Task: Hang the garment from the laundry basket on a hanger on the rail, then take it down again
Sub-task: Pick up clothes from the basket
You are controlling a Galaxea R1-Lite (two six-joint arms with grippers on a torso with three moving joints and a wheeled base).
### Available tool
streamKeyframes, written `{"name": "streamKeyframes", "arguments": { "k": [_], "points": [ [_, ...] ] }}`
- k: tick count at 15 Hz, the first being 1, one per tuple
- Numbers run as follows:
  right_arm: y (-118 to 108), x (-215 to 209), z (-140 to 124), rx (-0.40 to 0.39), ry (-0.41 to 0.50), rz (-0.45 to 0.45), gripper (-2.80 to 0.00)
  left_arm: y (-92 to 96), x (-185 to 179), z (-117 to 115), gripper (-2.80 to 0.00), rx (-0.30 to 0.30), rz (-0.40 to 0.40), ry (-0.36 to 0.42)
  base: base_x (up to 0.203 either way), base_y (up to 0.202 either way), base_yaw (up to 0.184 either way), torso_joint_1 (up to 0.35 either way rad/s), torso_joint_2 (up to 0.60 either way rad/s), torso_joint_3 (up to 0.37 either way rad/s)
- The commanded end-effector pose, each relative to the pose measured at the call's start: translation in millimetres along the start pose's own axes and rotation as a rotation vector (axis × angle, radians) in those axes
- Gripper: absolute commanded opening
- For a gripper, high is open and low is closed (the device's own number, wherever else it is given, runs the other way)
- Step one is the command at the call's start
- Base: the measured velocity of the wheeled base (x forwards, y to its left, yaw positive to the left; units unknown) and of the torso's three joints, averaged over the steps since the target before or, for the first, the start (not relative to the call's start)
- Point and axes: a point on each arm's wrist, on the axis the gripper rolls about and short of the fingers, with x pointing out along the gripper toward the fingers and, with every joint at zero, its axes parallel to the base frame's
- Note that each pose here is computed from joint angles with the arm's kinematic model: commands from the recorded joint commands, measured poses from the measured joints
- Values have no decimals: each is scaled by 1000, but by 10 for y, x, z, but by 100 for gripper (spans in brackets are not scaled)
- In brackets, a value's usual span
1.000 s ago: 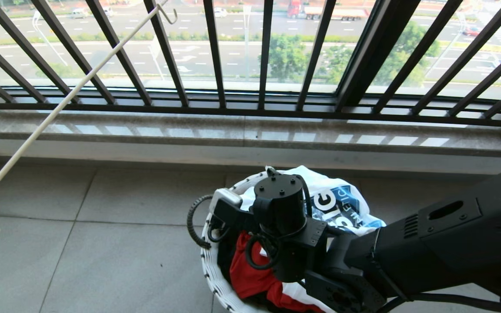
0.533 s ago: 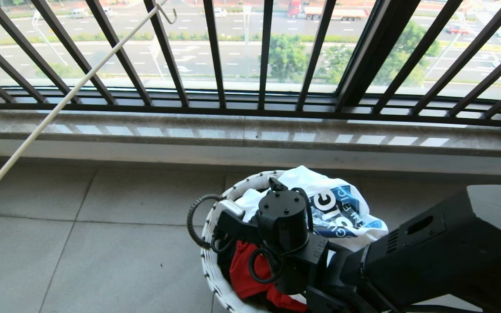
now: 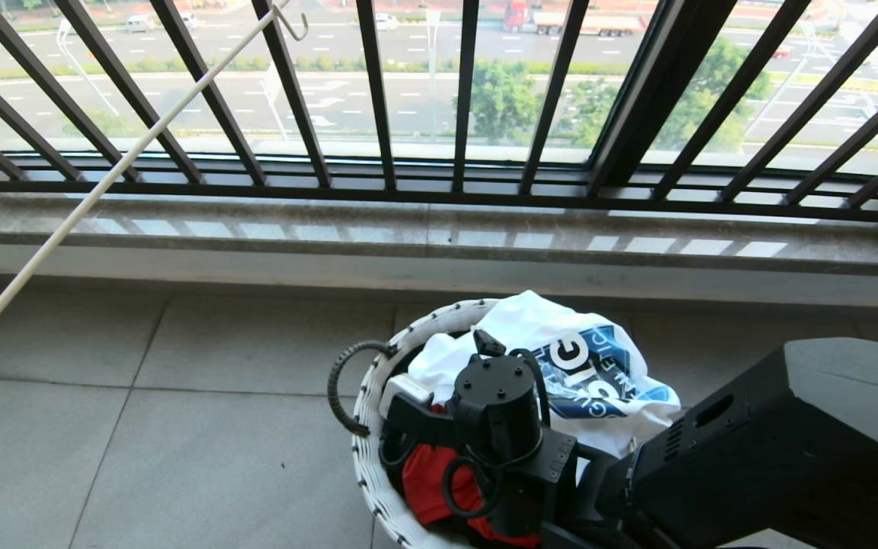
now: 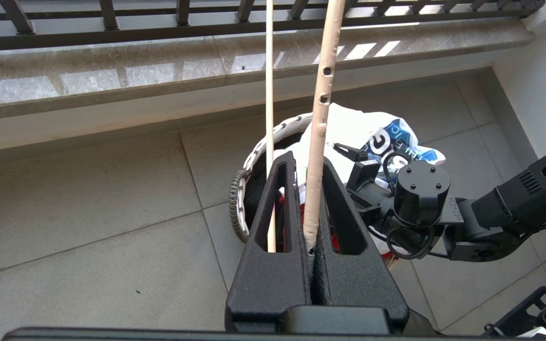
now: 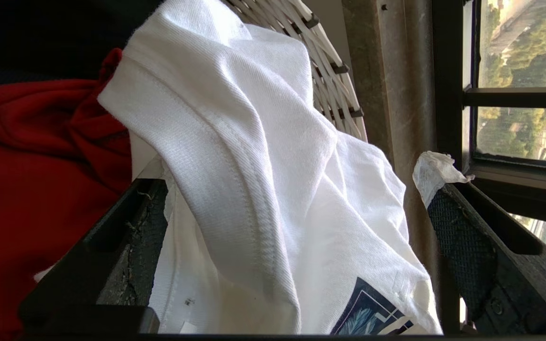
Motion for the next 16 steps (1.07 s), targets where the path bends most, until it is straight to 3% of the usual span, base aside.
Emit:
{"name": "streamKeyframes", "arguments": {
  "k": [1,3,10,16],
  "points": [
    [2,4,-2,-22,3,-4,0,-2,-14,1,-280,-1,-1,-2,0,0,0,0,0,0],
    [39,26,0,-44,6,0,0,-5,-27,2,-280,-1,-1,-6,0,0,0,0,0,0],
    [-2,232,192,-14,-14,-56,0,-6,-35,5,-280,0,0,-10,0,0,0,0,0,0],
    [-186,206,372,56,-61,-108,0,-7,-42,8,-280,1,0,-13,0,0,0,0,0,0]
  ]
}}
